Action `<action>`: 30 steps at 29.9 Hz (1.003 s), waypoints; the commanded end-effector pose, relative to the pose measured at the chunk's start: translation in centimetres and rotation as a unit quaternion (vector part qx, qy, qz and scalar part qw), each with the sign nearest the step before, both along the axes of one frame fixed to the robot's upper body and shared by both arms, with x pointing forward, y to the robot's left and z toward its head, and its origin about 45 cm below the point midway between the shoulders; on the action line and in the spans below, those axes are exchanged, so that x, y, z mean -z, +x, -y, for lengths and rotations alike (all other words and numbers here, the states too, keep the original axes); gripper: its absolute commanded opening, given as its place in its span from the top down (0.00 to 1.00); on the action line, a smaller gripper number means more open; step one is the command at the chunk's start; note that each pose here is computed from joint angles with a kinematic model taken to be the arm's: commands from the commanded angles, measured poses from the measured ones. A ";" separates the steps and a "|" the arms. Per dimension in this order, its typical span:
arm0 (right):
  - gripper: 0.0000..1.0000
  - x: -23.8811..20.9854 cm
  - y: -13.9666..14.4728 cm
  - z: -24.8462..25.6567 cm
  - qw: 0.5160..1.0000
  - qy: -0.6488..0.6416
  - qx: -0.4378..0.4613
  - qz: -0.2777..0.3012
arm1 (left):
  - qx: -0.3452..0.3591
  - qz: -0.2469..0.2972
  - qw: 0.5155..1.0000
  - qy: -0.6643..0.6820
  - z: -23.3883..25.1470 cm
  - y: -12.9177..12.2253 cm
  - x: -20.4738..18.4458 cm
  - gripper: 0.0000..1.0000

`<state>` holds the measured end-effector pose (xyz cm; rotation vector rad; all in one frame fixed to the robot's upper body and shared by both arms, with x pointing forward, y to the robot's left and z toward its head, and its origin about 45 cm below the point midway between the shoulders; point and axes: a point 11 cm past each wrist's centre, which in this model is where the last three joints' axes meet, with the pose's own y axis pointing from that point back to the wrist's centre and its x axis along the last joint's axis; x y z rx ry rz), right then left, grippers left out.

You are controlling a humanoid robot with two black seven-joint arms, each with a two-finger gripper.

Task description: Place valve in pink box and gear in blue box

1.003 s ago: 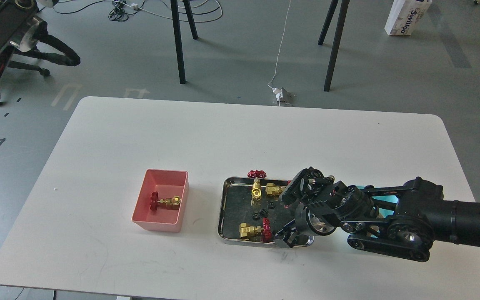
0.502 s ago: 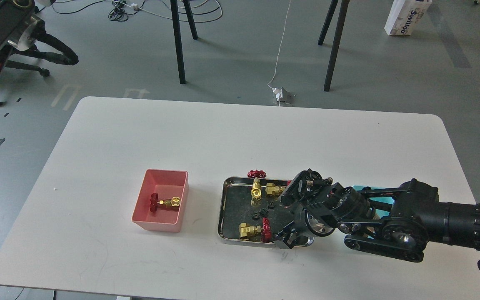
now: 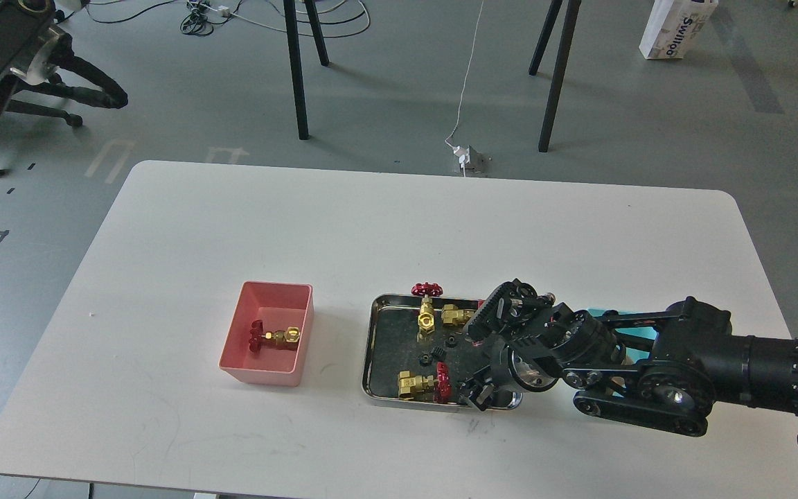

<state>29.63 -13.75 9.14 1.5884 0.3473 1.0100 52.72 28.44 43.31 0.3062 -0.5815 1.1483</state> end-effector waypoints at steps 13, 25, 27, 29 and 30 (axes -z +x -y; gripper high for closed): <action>0.54 0.0 -0.2 0.8 1.000 -0.008 0.007 0.005 | -0.002 0.000 1.000 0.003 -0.2 0.0 0.0 0.09; 0.82 -0.1 0.0 1.0 1.000 -0.016 0.022 0.015 | -0.002 -0.002 1.000 0.003 -0.2 0.0 0.0 0.09; 0.86 -0.2 0.1 0.9 1.000 -0.014 0.020 0.016 | -0.003 -0.001 1.000 0.003 -0.3 0.0 0.0 0.09; 0.88 -0.4 -0.2 0.5 1.000 -0.009 0.016 0.015 | -0.002 -0.001 1.000 0.003 -0.2 0.0 0.0 0.09; 0.88 -0.7 -0.2 0.3 1.000 -0.005 0.015 0.016 | -0.002 -0.001 1.000 0.003 -0.2 0.0 0.0 0.09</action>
